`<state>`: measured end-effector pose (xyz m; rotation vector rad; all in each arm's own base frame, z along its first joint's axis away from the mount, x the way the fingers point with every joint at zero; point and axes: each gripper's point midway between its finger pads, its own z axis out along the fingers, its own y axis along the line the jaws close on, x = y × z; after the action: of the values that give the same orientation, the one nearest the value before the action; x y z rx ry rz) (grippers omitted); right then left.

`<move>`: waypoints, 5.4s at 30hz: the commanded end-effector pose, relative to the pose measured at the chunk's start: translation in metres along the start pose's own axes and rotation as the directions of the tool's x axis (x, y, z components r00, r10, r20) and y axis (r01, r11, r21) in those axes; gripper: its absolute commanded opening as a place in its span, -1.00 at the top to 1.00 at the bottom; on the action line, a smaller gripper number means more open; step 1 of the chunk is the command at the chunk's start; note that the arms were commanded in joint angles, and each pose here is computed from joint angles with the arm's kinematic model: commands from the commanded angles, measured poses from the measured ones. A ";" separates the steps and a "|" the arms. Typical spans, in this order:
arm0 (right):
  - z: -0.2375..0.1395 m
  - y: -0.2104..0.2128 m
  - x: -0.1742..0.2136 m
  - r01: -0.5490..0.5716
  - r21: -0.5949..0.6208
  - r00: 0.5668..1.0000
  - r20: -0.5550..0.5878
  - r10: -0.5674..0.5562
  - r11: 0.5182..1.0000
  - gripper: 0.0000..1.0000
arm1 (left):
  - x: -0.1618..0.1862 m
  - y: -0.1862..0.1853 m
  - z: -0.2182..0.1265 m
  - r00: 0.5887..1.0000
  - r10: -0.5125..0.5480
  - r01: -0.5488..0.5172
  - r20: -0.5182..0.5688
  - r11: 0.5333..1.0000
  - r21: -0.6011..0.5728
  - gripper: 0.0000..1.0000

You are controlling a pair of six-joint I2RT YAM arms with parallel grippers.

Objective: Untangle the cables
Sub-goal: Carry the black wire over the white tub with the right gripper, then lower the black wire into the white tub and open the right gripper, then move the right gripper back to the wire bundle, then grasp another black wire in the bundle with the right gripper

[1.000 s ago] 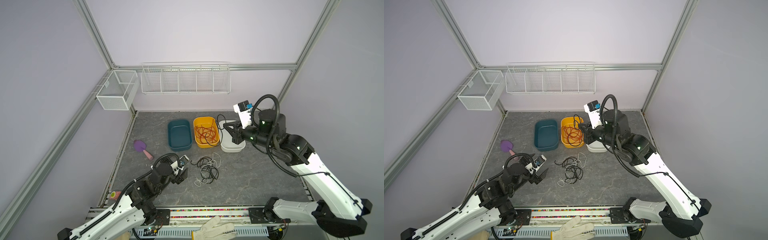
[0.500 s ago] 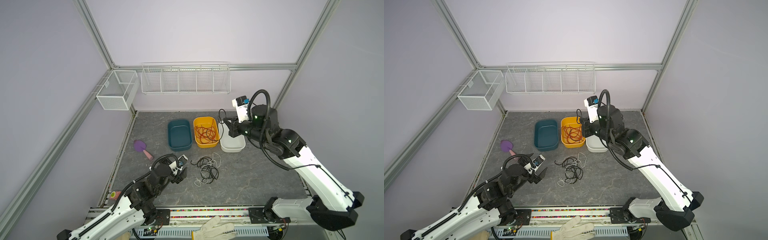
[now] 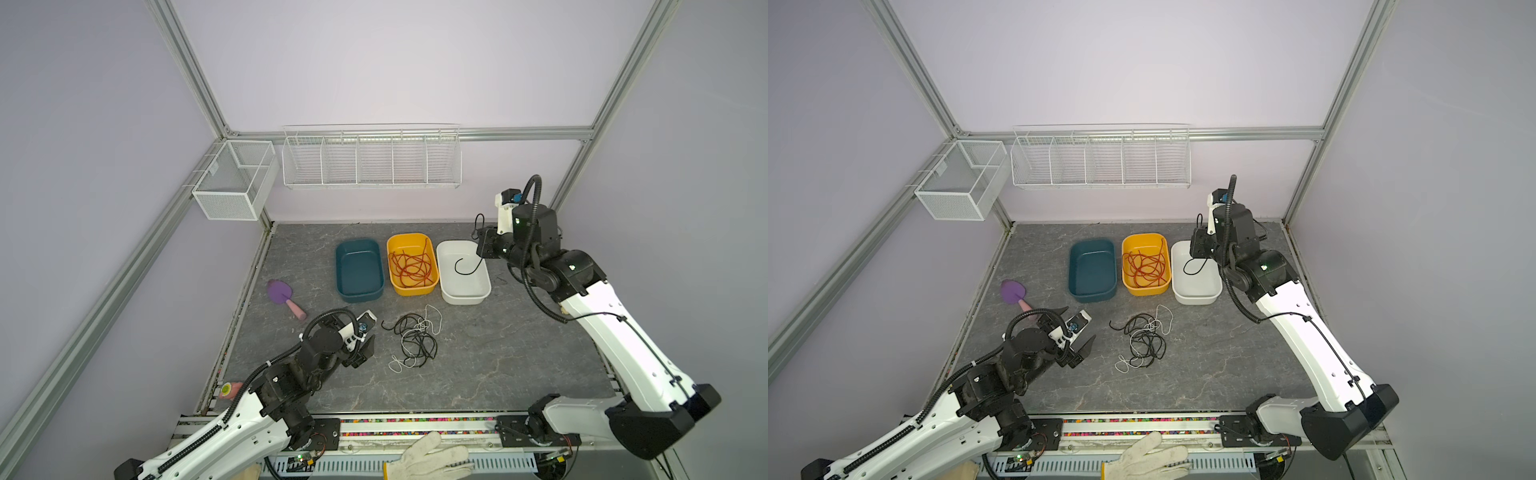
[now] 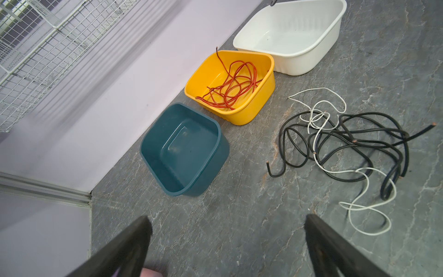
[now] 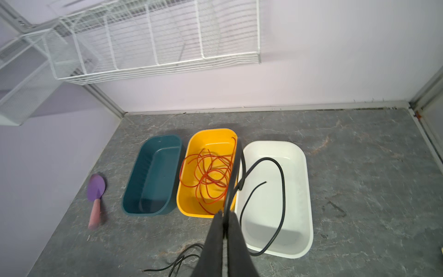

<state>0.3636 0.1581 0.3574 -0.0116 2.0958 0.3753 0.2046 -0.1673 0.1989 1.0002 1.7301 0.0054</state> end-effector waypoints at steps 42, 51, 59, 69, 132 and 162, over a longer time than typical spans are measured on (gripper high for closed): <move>0.155 -0.078 0.199 -0.226 0.215 0.771 -0.557 0.309 0.950 0.62 | -0.005 -0.062 0.003 0.998 0.032 -0.050 0.061 0.946 0.322 -0.99; 0.155 -0.086 0.209 -0.199 0.243 0.759 -0.575 0.307 0.949 0.59 | -0.004 -0.064 0.004 0.998 0.034 -0.050 0.056 0.944 0.326 -0.98; 0.136 -0.087 0.196 -0.186 0.247 0.784 -0.546 0.295 0.951 0.26 | -0.004 -0.064 0.004 0.998 0.035 -0.052 0.058 0.944 0.327 -0.99; 0.108 -0.071 0.190 -0.187 0.176 0.804 -0.538 0.254 0.966 -0.03 | -0.005 -0.064 0.003 0.997 0.033 -0.052 0.063 0.943 0.329 -0.99; 0.013 0.064 0.340 0.211 -0.324 0.655 -0.654 -0.380 0.922 0.73 | 0.007 -0.091 0.004 0.998 0.058 -0.062 0.023 0.891 0.450 -0.99; 0.031 0.071 0.353 0.238 -0.380 0.643 -0.628 -0.438 0.894 0.31 | 0.008 -0.092 0.004 0.998 0.064 -0.065 0.018 0.891 0.450 -0.99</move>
<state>0.1889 0.2837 0.0737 -0.8124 2.7029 0.4974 0.1554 -0.2239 0.1542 1.3572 1.7370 -0.3732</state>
